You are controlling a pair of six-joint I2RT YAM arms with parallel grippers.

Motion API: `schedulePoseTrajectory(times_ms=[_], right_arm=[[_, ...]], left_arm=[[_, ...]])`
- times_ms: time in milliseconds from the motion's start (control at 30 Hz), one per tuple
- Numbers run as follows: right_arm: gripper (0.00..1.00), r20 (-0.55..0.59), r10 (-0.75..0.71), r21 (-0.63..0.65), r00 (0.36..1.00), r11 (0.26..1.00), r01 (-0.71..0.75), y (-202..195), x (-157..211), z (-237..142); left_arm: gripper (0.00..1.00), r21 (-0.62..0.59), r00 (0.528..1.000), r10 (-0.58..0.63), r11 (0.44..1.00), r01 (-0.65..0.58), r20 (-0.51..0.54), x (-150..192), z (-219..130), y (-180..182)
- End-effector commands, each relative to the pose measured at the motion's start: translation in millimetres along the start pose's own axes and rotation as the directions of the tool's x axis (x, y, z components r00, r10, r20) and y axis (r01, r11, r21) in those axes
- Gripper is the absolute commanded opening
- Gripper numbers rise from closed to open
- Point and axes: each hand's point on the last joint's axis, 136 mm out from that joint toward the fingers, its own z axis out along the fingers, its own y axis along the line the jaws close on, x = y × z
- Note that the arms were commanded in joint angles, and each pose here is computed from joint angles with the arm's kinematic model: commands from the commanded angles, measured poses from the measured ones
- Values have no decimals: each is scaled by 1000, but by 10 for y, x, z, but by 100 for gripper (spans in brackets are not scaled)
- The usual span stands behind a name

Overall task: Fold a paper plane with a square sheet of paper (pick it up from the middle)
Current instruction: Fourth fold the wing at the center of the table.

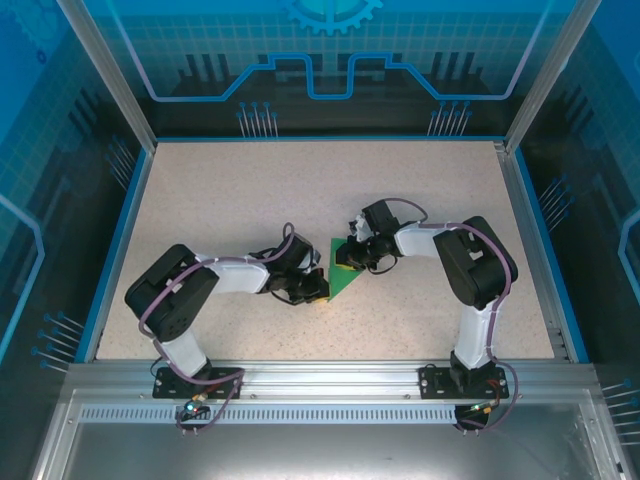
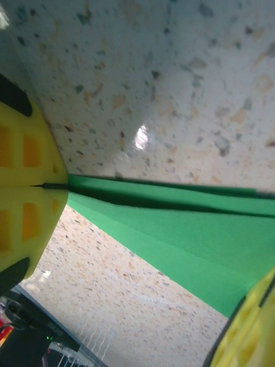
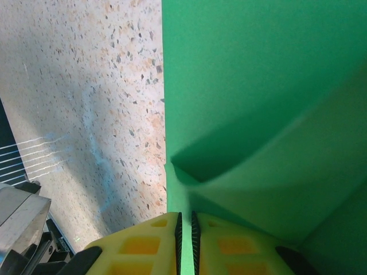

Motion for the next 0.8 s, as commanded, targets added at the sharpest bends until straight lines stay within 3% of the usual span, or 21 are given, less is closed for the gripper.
schedulePoseTrajectory(times_ms=[0,167,400,600,767], right_arm=[[16,-53,41,125,998,992,-34,-331,177,137],[16,-55,40,125,998,992,-33,-330,178,146],[16,-57,41,125,998,992,-34,-334,183,150],[16,-60,44,126,997,991,-37,-348,193,166],[16,-65,48,124,997,992,-39,-361,203,177]], left_arm=[[11,-166,996,-78,984,70,-47,285,-101,393],[18,-153,999,-49,987,52,22,214,-312,260],[20,-51,995,6,999,-1,98,-7,-448,-149],[20,104,996,34,994,-43,86,-184,-333,-585],[20,128,998,24,991,-32,61,-235,-177,-614]])
